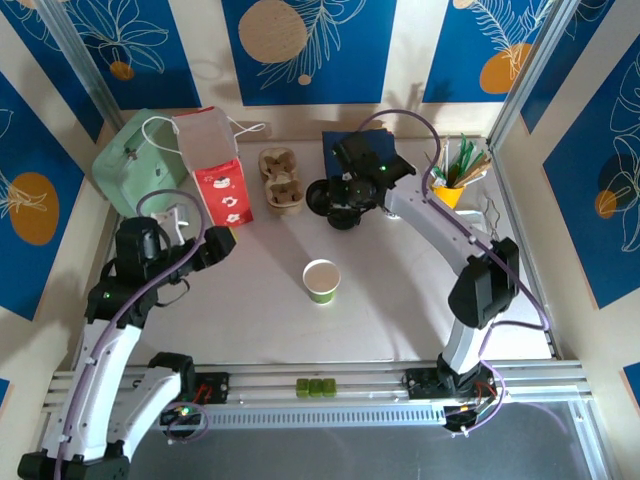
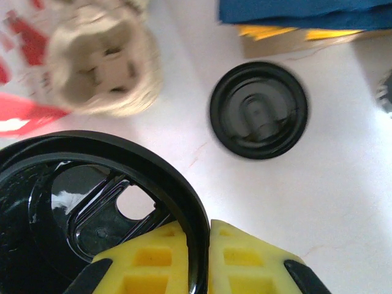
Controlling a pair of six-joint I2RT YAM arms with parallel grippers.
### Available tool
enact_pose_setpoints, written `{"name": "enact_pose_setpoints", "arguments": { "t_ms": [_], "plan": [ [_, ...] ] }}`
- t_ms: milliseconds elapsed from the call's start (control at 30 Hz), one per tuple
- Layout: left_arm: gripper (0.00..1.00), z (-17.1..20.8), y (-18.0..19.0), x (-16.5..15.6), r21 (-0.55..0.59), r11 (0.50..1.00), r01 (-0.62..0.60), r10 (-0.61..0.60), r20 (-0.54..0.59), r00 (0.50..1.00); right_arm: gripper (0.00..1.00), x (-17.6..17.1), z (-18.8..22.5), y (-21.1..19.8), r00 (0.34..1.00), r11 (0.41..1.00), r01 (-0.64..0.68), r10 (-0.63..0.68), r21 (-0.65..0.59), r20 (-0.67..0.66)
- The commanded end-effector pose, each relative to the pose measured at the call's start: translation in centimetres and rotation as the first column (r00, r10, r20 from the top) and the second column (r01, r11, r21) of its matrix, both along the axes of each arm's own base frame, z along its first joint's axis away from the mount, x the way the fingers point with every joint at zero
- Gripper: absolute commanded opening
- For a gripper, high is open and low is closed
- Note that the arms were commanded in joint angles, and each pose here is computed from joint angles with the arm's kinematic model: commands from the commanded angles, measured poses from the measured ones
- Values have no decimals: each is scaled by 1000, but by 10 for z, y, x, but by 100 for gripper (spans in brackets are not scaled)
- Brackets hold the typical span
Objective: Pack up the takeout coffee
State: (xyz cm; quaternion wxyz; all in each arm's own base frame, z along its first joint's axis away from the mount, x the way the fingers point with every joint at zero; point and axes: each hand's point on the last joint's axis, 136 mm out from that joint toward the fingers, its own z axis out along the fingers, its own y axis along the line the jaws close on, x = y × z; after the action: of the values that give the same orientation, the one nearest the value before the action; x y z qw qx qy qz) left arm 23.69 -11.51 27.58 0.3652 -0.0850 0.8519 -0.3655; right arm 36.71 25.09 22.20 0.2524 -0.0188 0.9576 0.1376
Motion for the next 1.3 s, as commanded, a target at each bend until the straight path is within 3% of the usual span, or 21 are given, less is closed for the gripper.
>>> {"name": "enact_pose_setpoints", "arguments": {
  "t_ms": [0, 267, 567, 1067, 1267],
  "plan": [
    [92, 31, -26, -7, -121, 984, 127, -126, 18, 992, 12, -33, 18, 26, 995, 989, -101, 103, 108, -12],
    [83, 54, -60, -16, -193, 948, 252, -260, -17, 965, 12, -86, 45, 71, 968, 939, -244, 249, 243, 11],
    [74, 39, -97, -26, -166, 913, 372, -388, -80, 918, 12, -111, 57, 92, 950, 911, -305, 309, 277, 30],
    [45, 34, -97, -17, -152, 927, 342, -353, -56, 934, 12, -123, 61, 98, 944, 899, -321, 330, 299, 22],
    [40, 35, -94, -16, -151, 934, 323, -331, -35, 943, 12, -128, 65, 99, 940, 891, -331, 340, 311, 27]
  ]
}}
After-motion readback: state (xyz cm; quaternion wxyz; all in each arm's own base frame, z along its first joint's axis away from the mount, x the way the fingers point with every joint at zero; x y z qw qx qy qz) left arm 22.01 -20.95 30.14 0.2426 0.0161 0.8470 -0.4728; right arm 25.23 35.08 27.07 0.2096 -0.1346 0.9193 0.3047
